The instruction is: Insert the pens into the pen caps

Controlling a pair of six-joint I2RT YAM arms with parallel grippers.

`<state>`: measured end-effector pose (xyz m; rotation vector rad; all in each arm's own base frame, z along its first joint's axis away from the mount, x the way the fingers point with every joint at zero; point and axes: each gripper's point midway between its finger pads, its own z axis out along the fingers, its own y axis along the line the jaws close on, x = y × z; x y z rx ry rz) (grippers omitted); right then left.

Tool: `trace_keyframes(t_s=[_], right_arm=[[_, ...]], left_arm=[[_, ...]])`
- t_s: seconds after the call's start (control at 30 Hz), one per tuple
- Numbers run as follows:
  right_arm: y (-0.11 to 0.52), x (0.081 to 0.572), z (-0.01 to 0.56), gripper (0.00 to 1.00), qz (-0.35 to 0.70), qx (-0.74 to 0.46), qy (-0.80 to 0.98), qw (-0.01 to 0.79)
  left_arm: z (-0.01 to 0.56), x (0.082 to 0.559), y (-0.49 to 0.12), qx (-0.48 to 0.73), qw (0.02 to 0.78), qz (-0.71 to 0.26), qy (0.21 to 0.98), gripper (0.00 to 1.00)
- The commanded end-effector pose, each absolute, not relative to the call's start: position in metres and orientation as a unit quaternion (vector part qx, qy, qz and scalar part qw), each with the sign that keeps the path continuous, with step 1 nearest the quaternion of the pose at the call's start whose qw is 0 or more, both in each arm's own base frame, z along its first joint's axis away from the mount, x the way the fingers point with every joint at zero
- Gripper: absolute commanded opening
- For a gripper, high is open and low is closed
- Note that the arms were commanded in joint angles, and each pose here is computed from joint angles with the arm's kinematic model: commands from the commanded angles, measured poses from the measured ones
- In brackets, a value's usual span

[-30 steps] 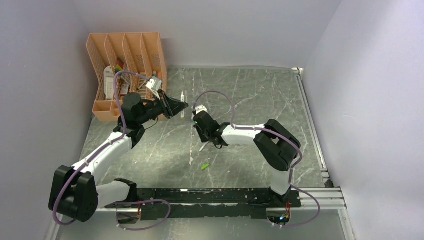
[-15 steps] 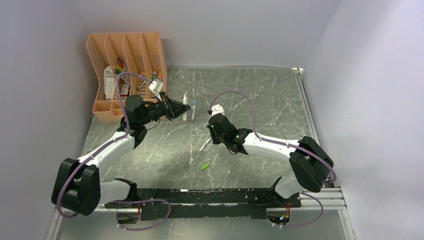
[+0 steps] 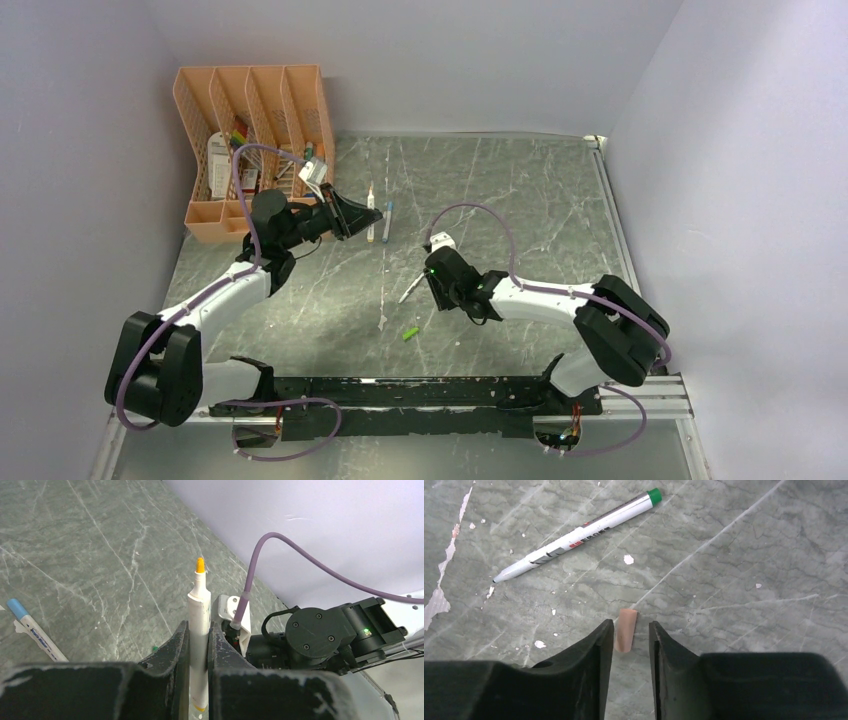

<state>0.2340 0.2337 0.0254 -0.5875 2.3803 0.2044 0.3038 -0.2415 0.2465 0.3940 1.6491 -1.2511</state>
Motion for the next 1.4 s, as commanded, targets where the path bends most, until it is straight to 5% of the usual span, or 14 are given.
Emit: trace_keyframes(t_s=[0.0, 0.17, 0.33, 1.37], right_arm=[[0.236, 0.244, 0.042, 0.36, 0.076, -0.218, 0.904, 0.359], [0.233, 0.242, 0.048, 0.34, 0.083, -0.199, 0.905, 0.366], [0.242, 0.231, 0.051, 0.00, 0.129, -0.183, 0.906, 0.359], [0.219, 0.239, 0.022, 0.00, 0.079, -0.149, 0.934, 0.314]], left_arm=[[0.251, 0.303, -0.238, 0.171, 0.504, -0.510, 0.676, 0.07], [0.248, 0.303, -0.237, 0.169, 0.504, -0.505, 0.681, 0.07], [0.247, 0.304, -0.237, 0.167, 0.501, -0.508, 0.681, 0.07], [0.236, 0.304, -0.234, 0.163, 0.498, -0.493, 0.694, 0.07]])
